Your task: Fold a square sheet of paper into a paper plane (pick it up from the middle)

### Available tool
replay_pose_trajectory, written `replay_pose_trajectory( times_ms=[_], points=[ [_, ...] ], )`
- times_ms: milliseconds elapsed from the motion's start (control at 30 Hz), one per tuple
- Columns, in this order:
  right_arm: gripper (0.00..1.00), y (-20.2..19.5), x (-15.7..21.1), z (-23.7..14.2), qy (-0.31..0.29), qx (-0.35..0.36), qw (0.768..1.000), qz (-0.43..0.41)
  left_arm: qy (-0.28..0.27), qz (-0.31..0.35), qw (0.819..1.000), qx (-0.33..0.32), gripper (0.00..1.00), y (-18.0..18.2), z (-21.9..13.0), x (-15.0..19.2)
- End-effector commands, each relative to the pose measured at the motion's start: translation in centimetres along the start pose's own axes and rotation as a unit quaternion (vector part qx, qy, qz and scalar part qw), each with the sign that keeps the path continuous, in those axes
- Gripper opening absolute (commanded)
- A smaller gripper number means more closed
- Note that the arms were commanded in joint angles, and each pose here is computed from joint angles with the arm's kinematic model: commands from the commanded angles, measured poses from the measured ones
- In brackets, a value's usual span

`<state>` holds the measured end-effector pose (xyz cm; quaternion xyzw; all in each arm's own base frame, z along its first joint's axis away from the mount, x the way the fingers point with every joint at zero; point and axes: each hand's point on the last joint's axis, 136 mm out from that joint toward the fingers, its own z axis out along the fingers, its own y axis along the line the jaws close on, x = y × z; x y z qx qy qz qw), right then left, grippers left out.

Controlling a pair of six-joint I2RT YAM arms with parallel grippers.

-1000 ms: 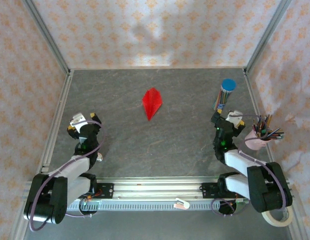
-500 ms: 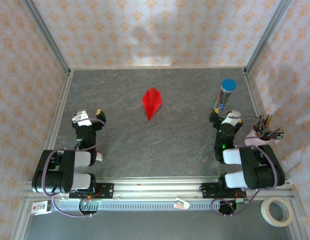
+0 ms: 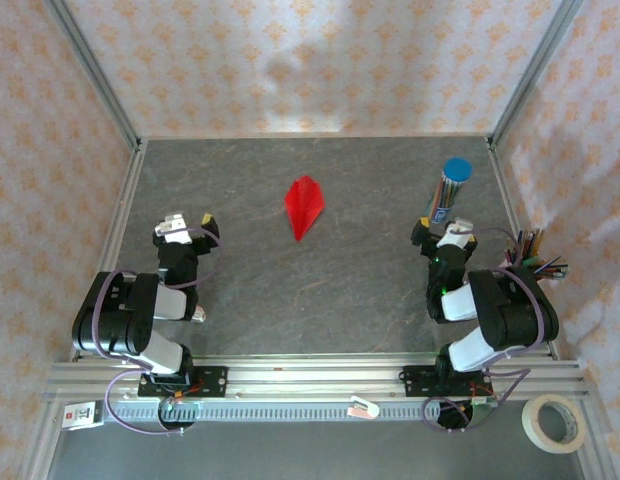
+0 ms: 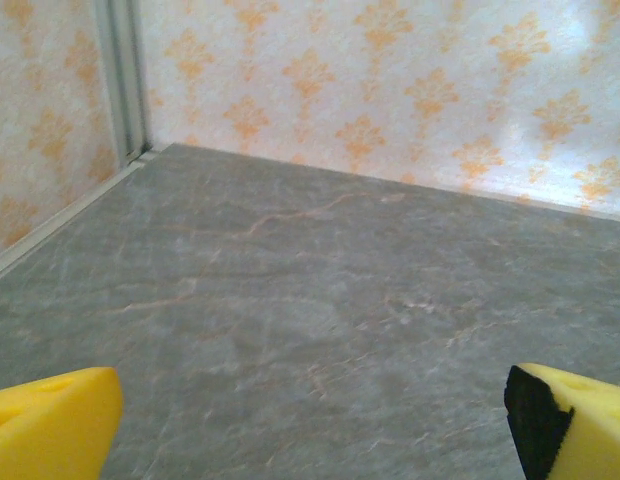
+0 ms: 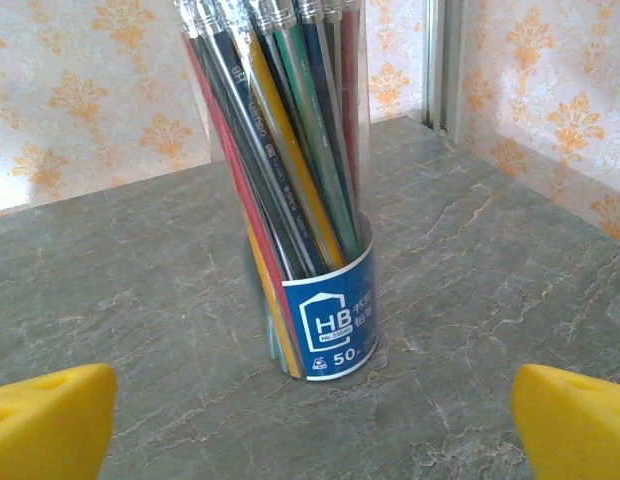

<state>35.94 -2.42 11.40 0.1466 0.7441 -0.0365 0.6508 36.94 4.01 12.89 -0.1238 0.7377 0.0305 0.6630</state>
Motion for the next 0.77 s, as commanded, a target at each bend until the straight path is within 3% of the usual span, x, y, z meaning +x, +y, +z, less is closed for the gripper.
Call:
replay_pose_trajectory(
  times_ms=[0, 733],
  points=[
    [1.0, 0.29, -1.55, 0.51, -0.024, -0.005, 1.0, 0.002, 0.002, 0.023, 1.0, -0.011, 0.99, -0.1, 0.37, -0.04],
    [1.0, 0.16, -1.68, 0.33, -0.027, -0.005, 1.0, 0.004, 0.002, 0.025, 1.0, -0.01, 0.99, -0.18, 0.39, -0.11]
  ],
)
